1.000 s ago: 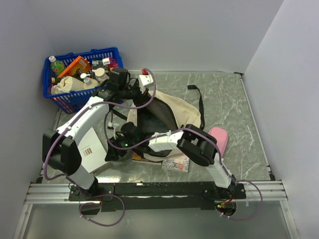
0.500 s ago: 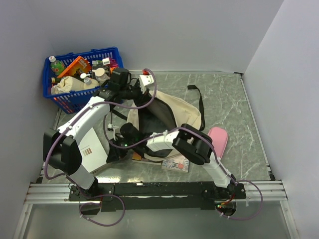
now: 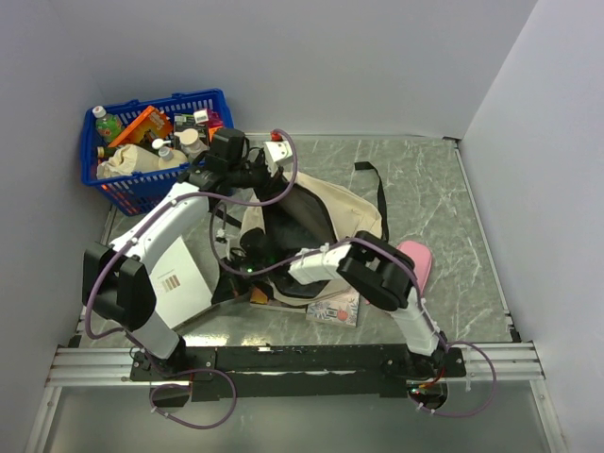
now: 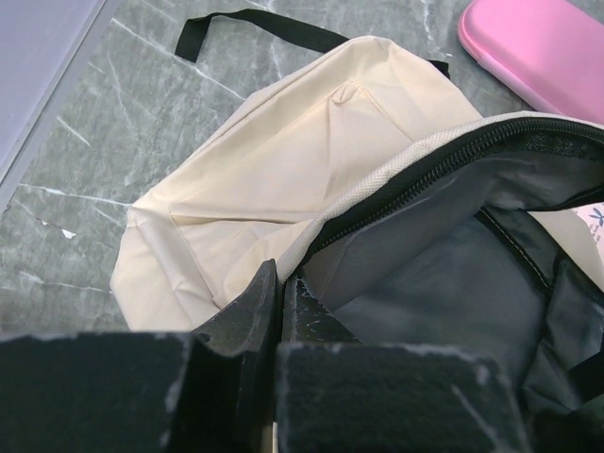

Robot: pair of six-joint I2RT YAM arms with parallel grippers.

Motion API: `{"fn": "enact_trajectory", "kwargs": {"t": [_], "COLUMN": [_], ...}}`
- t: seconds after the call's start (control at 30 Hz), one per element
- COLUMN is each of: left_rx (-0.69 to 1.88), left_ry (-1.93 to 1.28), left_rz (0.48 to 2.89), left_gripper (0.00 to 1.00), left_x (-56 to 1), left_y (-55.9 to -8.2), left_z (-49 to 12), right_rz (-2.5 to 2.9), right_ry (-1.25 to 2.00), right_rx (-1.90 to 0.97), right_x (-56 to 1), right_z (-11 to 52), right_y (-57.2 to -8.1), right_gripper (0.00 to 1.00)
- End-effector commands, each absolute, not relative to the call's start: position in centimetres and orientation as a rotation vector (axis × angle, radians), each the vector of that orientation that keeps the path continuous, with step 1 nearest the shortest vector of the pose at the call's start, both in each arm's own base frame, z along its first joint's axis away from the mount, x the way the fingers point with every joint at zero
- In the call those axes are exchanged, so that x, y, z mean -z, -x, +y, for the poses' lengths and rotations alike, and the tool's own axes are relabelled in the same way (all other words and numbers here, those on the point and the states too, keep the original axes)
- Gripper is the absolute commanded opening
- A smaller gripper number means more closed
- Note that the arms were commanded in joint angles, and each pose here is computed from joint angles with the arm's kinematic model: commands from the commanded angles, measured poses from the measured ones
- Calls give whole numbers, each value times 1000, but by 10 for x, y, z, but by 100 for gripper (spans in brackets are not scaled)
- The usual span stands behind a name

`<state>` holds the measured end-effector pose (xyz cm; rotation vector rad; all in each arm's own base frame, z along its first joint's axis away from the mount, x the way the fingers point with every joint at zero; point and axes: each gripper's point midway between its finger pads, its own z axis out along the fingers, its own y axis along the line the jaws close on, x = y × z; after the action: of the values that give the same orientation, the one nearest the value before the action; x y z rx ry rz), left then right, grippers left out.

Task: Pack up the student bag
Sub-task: Pick up the book from the center of the board, then place the book in the student bag.

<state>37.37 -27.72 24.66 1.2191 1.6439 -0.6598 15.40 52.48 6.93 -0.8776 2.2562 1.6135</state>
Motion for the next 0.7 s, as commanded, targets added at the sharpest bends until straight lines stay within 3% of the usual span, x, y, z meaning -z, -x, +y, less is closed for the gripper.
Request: {"fn": "enact_trajectory", "kwargs": {"t": [0.0,0.43,0.67], "left_rx": [629,560,556], "left_ry": [-1196,-1183,-1181], "left_rz": [1549,1568,1564], "left_gripper": [1,1,1], "left_x": [-277,-276,-276], "left_y": [-388,-408,-407], "left_z": [-289,-288,-289], "right_rz": [1990,1971,1987], "right_ry": [901,974,801], "right_rx": [-1651,-1567,-1445], "right_x": [-159,-198,-217], "right_z": [508,425,360], "right_y": [-156,-108,-100], "right_gripper": [0,0,0]}}
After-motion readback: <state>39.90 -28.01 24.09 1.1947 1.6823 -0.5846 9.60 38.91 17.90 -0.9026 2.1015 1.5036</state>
